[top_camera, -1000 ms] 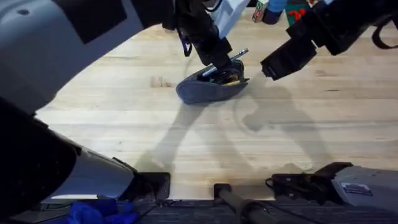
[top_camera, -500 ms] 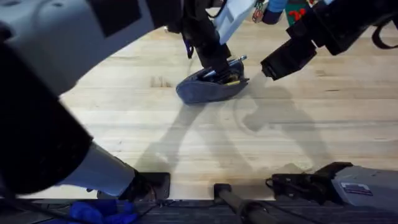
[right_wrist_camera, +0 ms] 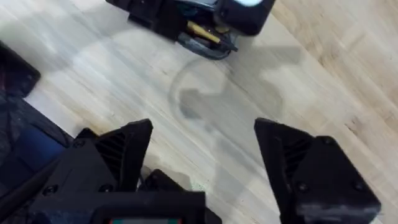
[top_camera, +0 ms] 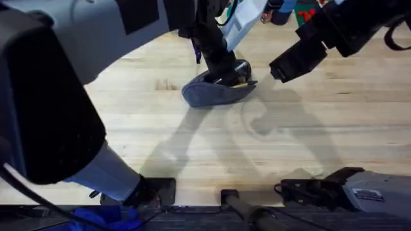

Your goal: Unzip the bag, pick up the pens from the table one at a time and place them inside, then zip the bag closed.

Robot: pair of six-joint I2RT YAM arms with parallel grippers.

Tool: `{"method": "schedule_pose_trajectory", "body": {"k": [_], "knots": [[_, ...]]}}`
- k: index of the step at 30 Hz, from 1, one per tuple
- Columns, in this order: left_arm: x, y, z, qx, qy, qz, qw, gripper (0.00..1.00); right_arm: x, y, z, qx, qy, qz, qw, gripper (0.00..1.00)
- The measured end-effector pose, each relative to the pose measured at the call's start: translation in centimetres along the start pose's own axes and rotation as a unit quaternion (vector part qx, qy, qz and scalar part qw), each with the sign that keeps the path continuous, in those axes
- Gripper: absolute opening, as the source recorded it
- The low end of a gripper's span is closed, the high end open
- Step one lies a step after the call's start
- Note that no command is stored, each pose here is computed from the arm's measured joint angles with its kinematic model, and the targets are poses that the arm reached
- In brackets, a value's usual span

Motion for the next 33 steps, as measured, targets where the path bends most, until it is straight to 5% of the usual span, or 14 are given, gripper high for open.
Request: {"method": "schedule_pose_trajectory", "body": {"k": [4,5,21,33], "knots": [[0.0,0.0,0.0,0.000,0.000,0.000,1.000,0.952,0.0,0.0,0.0,0.000,0.000,0.000,1.000,0.996],[0.0,0.0,0.0,0.001,0.000,0.000,1.000,0.983,0.0,0.0,0.0,0.000,0.000,0.000,1.000,0.996],[-0.2,-0.2,0.0,-0.013,0.000,0.000,1.000,0.993,0.0,0.0,0.0,0.000,0.000,0.000,1.000,0.996],[-5.5,-2.6,0.5,-0.047,-0.049,-0.005,0.998,0.993,0.0,0.0,0.0,0.000,0.000,0.000,1.000,0.996]]}}
Point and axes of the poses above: each hand's point on the last joint's axis, 136 mm out from that joint toward the fingers, its own x axis out along the fingers, its own z axis along the line the jaws close on, y = z × x, the point moved 9 cm from there along -x, back along the fingers, and after that the axes turned 2 degrees about x, right-handed, at the moved point
